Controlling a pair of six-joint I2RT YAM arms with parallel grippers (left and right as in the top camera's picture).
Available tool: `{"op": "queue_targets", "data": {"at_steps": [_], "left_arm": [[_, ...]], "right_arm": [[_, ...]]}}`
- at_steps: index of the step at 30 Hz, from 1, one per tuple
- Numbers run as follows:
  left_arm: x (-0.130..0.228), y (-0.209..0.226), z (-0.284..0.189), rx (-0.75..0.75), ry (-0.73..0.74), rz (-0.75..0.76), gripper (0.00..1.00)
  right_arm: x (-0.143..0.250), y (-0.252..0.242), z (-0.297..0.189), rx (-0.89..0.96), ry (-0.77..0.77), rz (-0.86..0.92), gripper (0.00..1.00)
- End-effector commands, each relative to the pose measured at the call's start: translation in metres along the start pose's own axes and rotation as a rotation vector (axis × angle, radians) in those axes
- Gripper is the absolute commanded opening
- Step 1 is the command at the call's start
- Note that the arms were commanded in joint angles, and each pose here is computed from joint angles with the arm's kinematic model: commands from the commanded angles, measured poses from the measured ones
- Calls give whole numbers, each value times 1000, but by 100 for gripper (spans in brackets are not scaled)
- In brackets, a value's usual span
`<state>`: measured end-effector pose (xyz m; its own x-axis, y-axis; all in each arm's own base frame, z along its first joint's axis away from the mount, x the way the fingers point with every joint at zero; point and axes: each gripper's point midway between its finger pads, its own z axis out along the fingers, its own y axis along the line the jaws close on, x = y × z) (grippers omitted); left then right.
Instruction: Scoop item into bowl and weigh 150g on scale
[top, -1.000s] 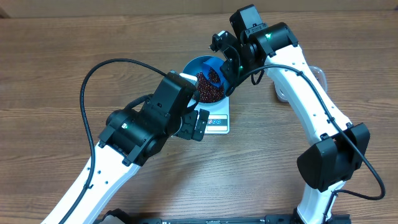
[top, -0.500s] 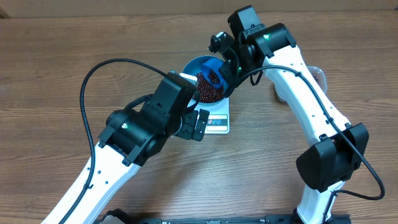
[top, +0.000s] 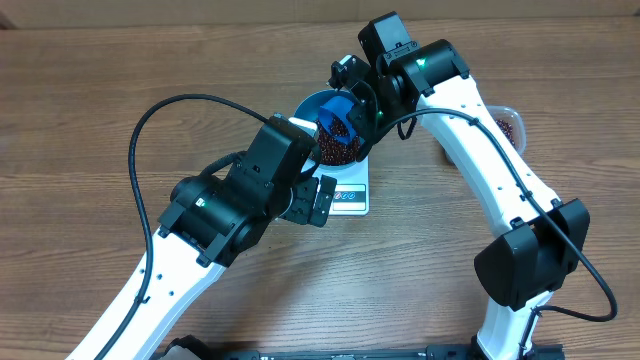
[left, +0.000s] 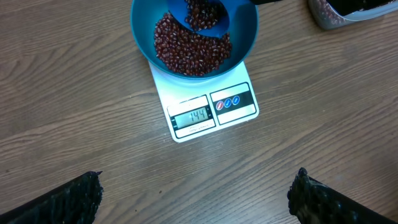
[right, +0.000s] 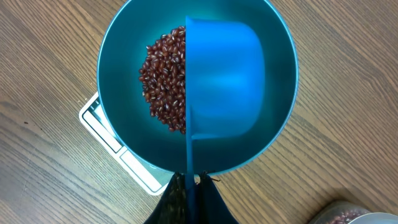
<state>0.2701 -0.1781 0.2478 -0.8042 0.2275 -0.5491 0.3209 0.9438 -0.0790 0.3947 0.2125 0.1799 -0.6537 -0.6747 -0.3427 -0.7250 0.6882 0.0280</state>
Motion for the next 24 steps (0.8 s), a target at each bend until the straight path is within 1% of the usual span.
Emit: {"op": "queue_targets", "data": {"at_steps": [1,9,24], "left_arm": [[-4,2,-1,-7,-12,4,100],[-4,2,-1,-7,-12,4,100],[-4,2,-1,-7,-12,4,100]], "right_arm": [[-10,-4,-28,27,-78,-1,4],[-9,-6,-30,-3,-91,21,4],[-9,-6,-30,-4,-91,22,4]]}}
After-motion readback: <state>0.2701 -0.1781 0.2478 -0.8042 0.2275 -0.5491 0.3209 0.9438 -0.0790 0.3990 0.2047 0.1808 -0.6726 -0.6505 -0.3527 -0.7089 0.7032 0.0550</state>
